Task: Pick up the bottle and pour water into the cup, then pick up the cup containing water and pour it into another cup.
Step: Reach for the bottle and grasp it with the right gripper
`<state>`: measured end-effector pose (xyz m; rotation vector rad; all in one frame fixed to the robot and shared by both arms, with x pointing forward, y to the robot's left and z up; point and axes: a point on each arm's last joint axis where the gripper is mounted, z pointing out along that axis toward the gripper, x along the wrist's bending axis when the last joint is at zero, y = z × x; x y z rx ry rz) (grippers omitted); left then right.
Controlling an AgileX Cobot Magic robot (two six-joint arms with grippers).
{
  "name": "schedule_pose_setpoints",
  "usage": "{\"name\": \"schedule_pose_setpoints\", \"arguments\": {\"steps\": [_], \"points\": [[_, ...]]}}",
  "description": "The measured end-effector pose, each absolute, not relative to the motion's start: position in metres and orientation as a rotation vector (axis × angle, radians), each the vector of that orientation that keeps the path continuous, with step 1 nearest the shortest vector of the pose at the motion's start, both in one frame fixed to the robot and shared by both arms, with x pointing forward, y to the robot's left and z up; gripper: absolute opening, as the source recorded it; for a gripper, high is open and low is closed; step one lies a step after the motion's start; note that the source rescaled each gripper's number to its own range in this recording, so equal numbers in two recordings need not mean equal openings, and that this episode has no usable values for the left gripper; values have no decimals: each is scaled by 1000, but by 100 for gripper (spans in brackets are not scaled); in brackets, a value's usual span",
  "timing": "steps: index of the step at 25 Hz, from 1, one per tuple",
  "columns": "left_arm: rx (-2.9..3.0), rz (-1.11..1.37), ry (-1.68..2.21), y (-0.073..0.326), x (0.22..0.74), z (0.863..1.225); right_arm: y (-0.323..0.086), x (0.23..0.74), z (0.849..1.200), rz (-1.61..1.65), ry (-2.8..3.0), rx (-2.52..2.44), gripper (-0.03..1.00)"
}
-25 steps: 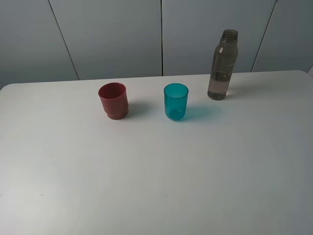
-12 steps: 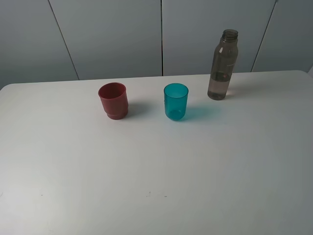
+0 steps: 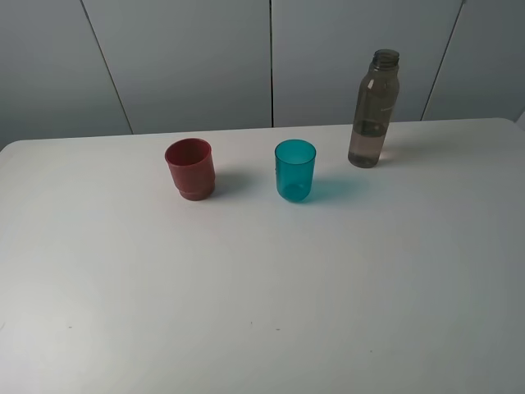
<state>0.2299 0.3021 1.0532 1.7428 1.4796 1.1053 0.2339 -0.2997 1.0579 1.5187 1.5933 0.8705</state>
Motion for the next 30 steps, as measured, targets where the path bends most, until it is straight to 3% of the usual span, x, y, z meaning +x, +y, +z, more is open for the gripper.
{"name": "schedule_pose_setpoints", "arguments": {"steps": [12, 19, 30], "points": [[1745, 1106, 1478, 302, 230, 1053, -299, 314, 1118, 902, 1589, 1516, 100], [1745, 1106, 1478, 302, 230, 1053, -297, 382, 1111, 958, 1585, 1564, 100], [1745, 1106, 1478, 302, 230, 1053, -254, 456, 1060, 946, 1866, 1538, 100]]}}
